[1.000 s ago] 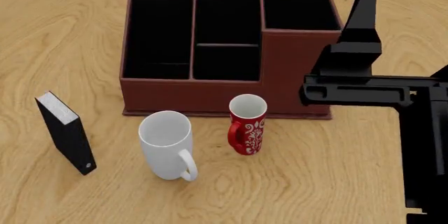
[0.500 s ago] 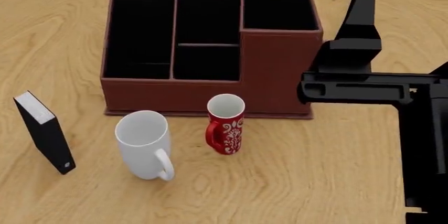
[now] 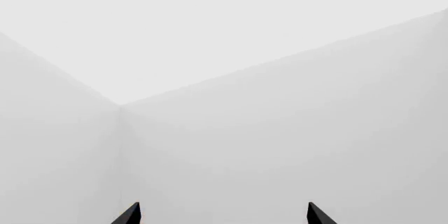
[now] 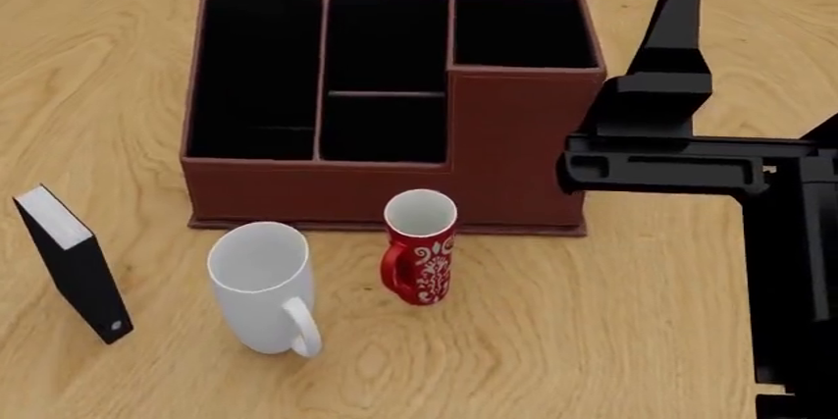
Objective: Pick up the white mug and place it to the right of the caddy.
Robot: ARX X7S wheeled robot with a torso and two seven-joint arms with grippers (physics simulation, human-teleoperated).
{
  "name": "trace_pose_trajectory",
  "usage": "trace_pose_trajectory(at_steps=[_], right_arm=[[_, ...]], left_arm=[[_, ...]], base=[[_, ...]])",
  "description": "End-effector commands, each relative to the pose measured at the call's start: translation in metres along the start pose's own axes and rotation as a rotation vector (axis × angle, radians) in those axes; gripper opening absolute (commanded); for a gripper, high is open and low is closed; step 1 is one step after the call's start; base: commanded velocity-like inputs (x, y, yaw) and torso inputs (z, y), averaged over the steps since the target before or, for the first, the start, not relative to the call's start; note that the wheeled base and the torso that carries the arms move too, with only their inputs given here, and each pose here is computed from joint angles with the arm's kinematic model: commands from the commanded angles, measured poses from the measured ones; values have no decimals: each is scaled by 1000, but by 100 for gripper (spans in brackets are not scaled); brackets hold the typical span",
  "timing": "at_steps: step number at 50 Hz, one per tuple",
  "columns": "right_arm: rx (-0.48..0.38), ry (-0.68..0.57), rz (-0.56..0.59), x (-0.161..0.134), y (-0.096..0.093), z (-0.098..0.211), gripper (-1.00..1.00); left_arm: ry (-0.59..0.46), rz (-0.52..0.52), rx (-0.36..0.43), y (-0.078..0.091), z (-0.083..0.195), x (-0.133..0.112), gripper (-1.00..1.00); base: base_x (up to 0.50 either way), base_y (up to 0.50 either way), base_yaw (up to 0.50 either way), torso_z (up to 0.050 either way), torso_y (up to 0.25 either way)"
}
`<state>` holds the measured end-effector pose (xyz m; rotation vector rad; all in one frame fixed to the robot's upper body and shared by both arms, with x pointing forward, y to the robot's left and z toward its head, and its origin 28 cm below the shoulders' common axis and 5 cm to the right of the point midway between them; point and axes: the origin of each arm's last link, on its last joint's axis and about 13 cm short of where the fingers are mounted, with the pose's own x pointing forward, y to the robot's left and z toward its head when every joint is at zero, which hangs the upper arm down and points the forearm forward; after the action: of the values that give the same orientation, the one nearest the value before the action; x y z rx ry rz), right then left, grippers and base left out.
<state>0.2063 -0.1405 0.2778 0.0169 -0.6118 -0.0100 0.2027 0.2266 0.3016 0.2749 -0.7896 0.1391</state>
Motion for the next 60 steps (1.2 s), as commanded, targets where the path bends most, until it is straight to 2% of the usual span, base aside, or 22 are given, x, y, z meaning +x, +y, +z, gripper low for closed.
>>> trace_pose_trajectory(at_steps=[1,60], right_arm=[[3,7,7,1,0,-3,100],[2,11,8,-5,-1,-1,100]], left_arm=[[2,-2,3,-1,-2,1,100],[-8,5,-8,1,4,-2,100]], base=[[266,0,0,0,0],[260,0,0,0,0]])
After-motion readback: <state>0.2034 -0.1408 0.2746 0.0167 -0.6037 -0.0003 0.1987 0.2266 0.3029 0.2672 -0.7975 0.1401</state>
